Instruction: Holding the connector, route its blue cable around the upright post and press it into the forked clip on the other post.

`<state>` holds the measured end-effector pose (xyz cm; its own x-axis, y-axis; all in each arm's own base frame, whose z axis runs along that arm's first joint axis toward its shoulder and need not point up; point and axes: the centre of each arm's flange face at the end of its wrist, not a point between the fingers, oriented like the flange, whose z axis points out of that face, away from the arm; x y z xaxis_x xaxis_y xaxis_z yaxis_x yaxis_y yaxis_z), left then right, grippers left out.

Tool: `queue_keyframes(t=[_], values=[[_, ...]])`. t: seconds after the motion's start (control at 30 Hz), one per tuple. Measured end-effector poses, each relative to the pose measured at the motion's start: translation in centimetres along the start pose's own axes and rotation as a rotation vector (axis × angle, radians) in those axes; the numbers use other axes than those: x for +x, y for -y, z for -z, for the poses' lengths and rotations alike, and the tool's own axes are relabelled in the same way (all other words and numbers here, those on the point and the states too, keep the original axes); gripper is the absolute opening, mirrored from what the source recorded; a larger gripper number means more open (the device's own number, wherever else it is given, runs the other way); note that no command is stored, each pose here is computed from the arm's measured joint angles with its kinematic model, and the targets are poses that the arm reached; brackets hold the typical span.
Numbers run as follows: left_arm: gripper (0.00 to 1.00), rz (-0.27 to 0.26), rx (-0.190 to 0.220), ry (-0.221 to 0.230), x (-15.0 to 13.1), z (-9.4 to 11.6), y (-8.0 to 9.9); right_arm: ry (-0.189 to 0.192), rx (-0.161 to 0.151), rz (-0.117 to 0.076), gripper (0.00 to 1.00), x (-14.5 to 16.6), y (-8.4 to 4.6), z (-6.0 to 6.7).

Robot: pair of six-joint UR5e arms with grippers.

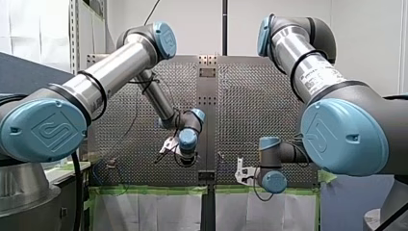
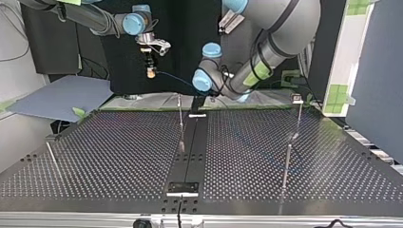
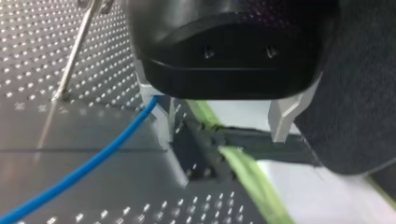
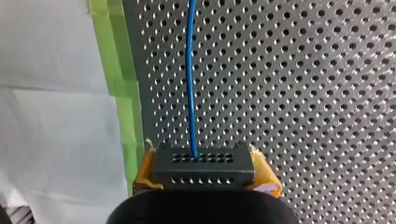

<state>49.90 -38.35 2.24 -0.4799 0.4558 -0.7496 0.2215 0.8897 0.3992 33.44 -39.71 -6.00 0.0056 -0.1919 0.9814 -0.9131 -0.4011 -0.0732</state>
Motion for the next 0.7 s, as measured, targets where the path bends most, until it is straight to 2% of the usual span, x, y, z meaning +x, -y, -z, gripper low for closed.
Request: queue_keyframes(t=[0.3, 0.7], values=[[1.00, 0.069, 0.059, 0.016, 1.6, 0.1, 1.3, -0.013, 0.065, -0.016, 0.00, 0.3, 0.4, -0.6], [1.00, 0.177, 0.140, 0.052, 3.4, 0.4, 2.5, -0.011, 0.068, -0.019, 0.00, 0.4, 0.1, -0.8]])
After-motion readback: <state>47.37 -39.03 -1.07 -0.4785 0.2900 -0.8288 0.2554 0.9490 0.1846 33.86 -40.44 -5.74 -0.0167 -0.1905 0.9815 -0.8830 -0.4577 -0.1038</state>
